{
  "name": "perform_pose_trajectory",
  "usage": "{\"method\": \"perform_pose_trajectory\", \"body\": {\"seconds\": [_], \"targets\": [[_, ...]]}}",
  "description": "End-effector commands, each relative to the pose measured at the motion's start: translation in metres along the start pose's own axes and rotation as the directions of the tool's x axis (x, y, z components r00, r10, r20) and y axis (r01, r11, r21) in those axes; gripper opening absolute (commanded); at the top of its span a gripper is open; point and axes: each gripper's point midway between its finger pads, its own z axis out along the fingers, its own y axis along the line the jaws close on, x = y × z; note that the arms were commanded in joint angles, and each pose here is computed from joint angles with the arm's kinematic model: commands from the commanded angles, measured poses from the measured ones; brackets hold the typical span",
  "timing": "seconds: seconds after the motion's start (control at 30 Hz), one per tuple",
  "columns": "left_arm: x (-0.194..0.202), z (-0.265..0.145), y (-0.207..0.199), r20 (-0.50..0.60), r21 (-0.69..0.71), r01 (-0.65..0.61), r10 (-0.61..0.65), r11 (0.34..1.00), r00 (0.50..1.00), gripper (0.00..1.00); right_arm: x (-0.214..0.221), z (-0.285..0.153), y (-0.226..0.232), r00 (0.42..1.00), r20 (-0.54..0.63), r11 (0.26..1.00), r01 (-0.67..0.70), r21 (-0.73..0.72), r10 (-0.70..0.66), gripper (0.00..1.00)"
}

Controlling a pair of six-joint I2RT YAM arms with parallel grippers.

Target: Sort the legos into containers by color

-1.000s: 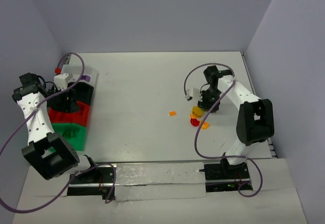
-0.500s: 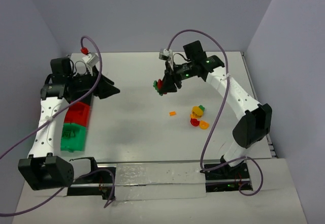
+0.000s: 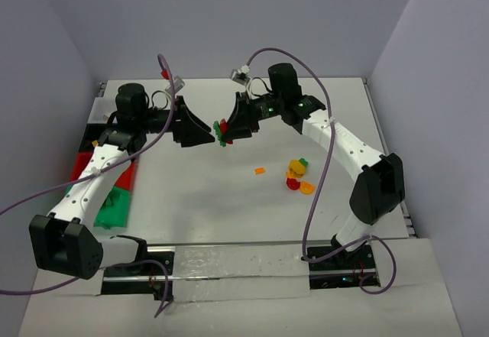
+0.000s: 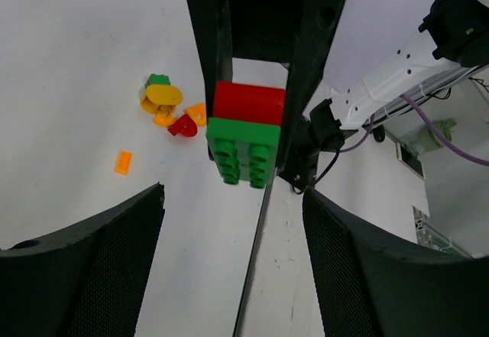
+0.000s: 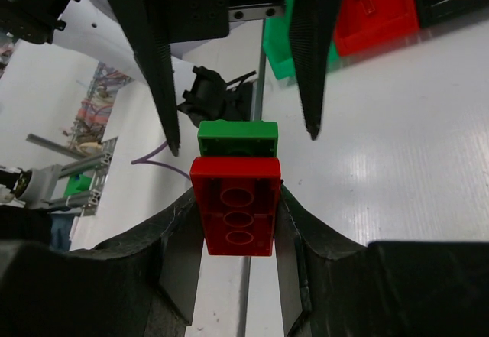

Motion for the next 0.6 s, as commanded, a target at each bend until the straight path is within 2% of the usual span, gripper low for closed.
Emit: {"method": "perform_pose_trajectory", "body": {"seconds": [0.0,0.2,0.43,0.57], "targets": [[-0.025,0.006,-0.014,0.037,0.053,-0.042,0.04,0.998,0.999,0.78,-0.012,-0.001,0.035,0.997,0.017,0.995,0.072,-0.064,-0.071,0.0],[-0.029,0.01,-0.017,0.044,0.092,-0.032,0.028,0.995,0.999,0.72,-0.011,0.001,0.038,0.997,0.009,0.994,0.073,-0.076,-0.072,0.0],[-0.026,0.011,-0.029,0.03,0.15,-0.041,0.037,0.988,0.999,0.56,-0.006,0.003,0.036,0.998,0.001,0.995,0.06,-0.08,-0.06,0.0],[-0.024,0.012,-0.034,0.017,0.181,-0.053,0.051,0.982,0.999,0.5,-0.006,0.004,0.036,0.998,0.001,0.995,0.059,-0.084,-0.059,0.0]]}}
